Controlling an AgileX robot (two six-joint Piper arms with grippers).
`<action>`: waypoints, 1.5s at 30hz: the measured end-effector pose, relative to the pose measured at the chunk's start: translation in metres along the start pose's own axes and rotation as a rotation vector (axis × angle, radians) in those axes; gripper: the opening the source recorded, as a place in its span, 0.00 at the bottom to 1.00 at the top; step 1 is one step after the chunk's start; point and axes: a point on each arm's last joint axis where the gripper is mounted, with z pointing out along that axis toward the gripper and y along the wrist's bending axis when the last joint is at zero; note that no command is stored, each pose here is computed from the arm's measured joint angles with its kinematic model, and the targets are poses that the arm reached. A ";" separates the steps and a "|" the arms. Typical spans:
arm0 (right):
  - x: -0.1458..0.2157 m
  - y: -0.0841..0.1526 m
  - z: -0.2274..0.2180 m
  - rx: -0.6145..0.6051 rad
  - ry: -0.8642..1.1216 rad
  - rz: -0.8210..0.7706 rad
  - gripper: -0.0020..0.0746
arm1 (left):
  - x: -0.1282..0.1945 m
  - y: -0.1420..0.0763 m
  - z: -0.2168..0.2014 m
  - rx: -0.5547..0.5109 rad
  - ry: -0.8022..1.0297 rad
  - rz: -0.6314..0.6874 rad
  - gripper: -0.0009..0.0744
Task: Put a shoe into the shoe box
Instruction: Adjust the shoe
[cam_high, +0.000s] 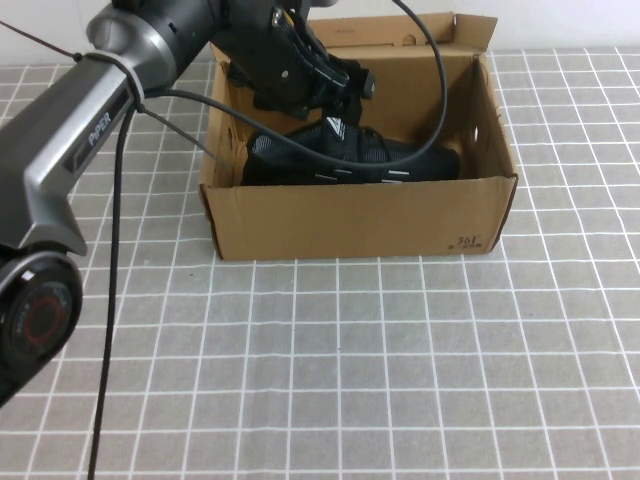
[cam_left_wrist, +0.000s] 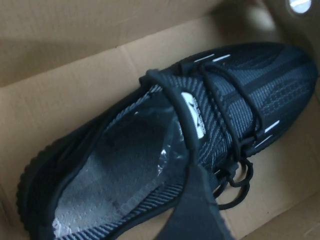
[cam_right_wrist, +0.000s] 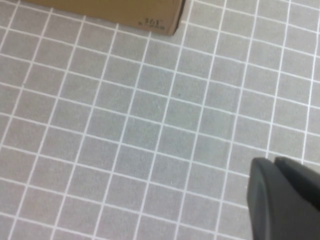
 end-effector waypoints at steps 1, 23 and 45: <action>-0.001 0.000 0.000 -0.003 -0.005 -0.002 0.01 | 0.000 0.000 0.000 -0.002 0.002 -0.006 0.63; -0.003 0.001 0.000 -0.009 -0.034 -0.034 0.01 | 0.014 0.009 0.052 -0.003 0.062 -0.107 0.63; -0.002 0.001 0.000 -0.011 -0.025 -0.034 0.01 | 0.017 0.015 0.088 0.001 -0.005 -0.176 0.41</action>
